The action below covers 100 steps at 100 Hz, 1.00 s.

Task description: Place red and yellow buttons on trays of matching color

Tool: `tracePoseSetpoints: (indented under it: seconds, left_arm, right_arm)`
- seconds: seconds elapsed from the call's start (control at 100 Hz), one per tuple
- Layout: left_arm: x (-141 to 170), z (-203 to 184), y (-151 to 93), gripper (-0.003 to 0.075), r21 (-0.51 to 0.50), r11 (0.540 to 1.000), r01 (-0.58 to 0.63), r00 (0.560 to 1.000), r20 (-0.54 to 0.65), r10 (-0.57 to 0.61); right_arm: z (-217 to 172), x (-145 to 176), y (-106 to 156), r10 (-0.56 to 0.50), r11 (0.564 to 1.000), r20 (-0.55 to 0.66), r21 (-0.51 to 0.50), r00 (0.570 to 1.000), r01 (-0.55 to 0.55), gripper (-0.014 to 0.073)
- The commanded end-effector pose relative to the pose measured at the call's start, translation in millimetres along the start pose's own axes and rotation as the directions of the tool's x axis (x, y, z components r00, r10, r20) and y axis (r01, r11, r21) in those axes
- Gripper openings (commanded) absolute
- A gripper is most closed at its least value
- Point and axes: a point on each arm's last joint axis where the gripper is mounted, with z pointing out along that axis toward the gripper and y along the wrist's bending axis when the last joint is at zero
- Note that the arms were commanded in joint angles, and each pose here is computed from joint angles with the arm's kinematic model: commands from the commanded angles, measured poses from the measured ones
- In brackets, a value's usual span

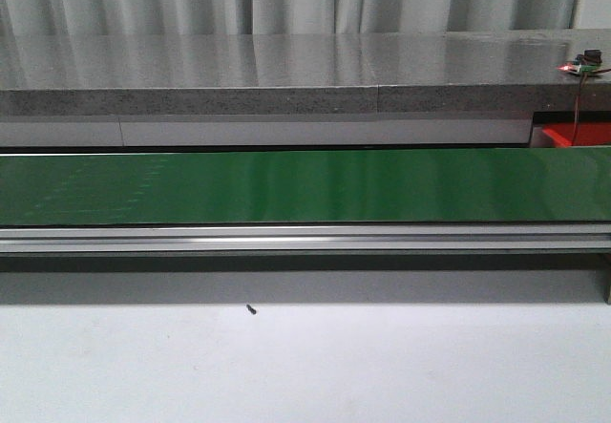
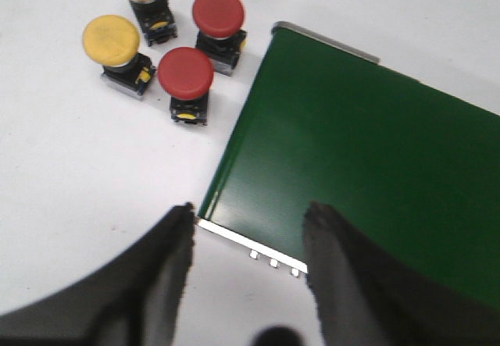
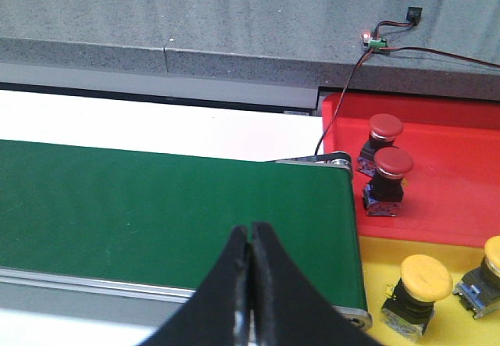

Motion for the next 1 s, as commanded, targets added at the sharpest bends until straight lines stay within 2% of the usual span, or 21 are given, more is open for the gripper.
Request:
tracePoseSetpoints:
  seconds: [0.0, 0.05, 0.17, 0.52, 0.65, 0.99]
  left_arm:
    - [-21, -5, 3, 0.0558, -0.001, 1.000, 0.016, 0.997, 0.080, -0.016]
    - [-26, 3, 5, 0.0580, -0.002, 1.000, 0.023, 0.998, 0.065, -0.023]
    - [-40, 25, 8, 0.0564, -0.003, 0.999, 0.043, 0.999, 0.011, -0.043]
    - [-67, 97, 18, 0.0546, -0.053, 0.979, 0.197, 0.972, -0.122, -0.202]
    - [-73, 107, 20, 0.0546, -0.077, 0.969, 0.235, 0.962, -0.121, -0.243]
    - [-76, 128, 24, 0.0546, -0.102, 0.964, 0.247, 0.956, -0.137, -0.260]
  right_arm:
    - [-3, -14, -1, -0.001, 1.000, 0.085, 0.017, 0.996, -0.001, -0.0116]
    - [-3, -14, -1, -0.001, 1.000, 0.085, 0.017, 0.996, -0.001, -0.0116]
    - [-3, -14, -1, -0.001, 1.000, 0.085, 0.017, 0.996, -0.001, -0.0116]
    - [-3, -14, -1, -0.001, 1.000, 0.084, 0.016, 0.996, -0.001, -0.0116]
    - [-3, -14, -1, -0.001, 1.000, 0.084, 0.016, 0.996, -0.001, -0.0116]
    - [-3, -14, -1, -0.001, 1.000, 0.084, 0.016, 0.996, -0.001, -0.0116]
